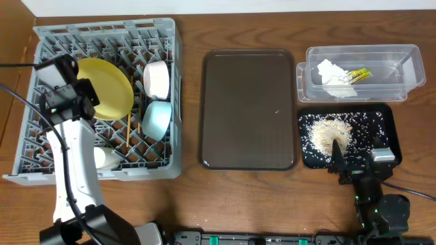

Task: Sort waste into correct bins and load items into the dishwasher
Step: 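Lift the yellow plate left and stand it upright in the rack, then release the yellow plate and retract the left gripper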

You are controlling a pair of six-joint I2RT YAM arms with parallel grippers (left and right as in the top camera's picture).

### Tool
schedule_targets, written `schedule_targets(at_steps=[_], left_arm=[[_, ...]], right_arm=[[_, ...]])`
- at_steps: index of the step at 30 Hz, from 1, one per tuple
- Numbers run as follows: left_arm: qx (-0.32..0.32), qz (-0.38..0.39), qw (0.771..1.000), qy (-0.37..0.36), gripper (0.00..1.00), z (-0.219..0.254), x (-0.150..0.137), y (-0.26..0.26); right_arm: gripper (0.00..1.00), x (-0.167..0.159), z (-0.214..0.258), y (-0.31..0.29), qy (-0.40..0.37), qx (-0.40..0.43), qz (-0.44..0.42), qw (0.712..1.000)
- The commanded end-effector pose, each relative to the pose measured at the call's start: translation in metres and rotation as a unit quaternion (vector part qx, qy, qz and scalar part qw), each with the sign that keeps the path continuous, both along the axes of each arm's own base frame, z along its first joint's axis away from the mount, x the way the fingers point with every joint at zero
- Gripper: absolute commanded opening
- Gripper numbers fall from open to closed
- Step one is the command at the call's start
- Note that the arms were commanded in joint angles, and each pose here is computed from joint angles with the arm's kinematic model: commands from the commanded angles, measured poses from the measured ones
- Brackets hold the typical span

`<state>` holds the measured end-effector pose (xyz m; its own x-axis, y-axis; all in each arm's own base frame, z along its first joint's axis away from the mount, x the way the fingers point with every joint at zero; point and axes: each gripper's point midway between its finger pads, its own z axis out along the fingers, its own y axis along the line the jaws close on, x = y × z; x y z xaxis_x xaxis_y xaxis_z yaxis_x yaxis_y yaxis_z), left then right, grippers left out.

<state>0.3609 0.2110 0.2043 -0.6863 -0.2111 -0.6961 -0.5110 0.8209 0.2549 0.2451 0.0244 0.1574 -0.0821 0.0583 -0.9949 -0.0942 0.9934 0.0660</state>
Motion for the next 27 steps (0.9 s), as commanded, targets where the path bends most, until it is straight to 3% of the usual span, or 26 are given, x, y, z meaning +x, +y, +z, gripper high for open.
schedule_targets(at_steps=[1,7,13,16,21,27], left_arm=[[0.024,-0.029,0.999,0.013,0.08,0.002,0.007,-0.013],[0.059,-0.055,0.996,0.031,0.08,0.005,0.018,-0.044],[0.034,-0.091,0.994,0.055,0.42,-0.008,0.019,-0.084],[0.013,-0.119,0.991,0.064,0.46,-0.013,0.016,-0.112],[-0.020,-0.140,0.990,0.016,0.51,0.015,0.005,-0.157],[-0.120,-0.259,0.957,-0.053,0.51,0.057,-0.024,-0.242]], right_arm=[[0.99,0.000,-0.001,-0.003,-0.001,-0.006,-0.006,1.000],[0.99,0.000,-0.001,-0.003,-0.001,-0.006,-0.006,1.000],[0.99,0.000,-0.001,-0.003,-0.001,-0.006,-0.006,1.000],[0.99,0.000,-0.001,-0.003,-0.001,-0.006,-0.006,1.000],[0.99,0.000,-0.001,-0.003,-0.001,-0.006,-0.006,1.000],[0.99,0.000,-0.001,-0.003,-0.001,-0.006,-0.006,1.000]])
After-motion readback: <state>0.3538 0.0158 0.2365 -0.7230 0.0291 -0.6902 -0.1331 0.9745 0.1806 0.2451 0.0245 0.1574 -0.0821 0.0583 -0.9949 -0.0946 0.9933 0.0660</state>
